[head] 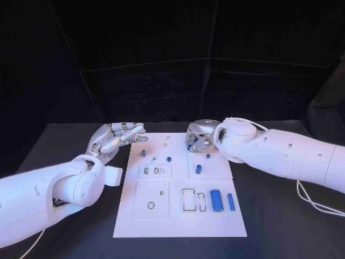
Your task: Assemble the parts on the task board
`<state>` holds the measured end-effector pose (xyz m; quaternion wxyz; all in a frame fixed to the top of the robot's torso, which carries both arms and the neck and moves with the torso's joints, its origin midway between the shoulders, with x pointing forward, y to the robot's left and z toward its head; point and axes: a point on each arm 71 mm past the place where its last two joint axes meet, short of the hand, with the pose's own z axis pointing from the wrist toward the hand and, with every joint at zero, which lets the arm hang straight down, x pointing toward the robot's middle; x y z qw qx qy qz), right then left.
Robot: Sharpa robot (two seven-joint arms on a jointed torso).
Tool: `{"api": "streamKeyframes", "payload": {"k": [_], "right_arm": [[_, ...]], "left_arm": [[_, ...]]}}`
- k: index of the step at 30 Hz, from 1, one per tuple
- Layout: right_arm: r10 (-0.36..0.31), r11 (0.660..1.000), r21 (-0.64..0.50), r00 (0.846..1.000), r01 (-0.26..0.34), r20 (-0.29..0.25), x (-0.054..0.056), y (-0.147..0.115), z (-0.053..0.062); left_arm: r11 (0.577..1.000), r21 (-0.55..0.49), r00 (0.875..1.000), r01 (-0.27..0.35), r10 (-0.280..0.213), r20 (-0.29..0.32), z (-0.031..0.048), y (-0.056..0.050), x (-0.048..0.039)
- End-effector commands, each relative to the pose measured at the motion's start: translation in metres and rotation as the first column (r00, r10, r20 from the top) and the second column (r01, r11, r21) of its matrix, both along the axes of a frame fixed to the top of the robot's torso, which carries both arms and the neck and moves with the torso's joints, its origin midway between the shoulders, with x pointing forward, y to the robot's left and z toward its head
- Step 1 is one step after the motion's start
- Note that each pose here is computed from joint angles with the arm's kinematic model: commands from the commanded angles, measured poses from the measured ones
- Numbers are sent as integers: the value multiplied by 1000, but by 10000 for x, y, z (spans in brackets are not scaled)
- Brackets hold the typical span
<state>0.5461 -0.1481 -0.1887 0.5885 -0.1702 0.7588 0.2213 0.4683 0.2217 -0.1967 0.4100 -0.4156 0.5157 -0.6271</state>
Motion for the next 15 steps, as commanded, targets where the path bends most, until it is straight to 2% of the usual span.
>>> {"api": "streamKeyframes", "payload": {"k": [1, 15], "right_arm": [[7, 1000, -21, 1000, -7, -12, 3, 17, -1], [-4, 999, -43, 999, 3, -35, 31, 8, -30]], "left_arm": [[1000, -1, 1000, 15, -15, 2, 16, -13, -2], [1000, -3, 1000, 21, -21, 0, 32, -15, -8]]}}
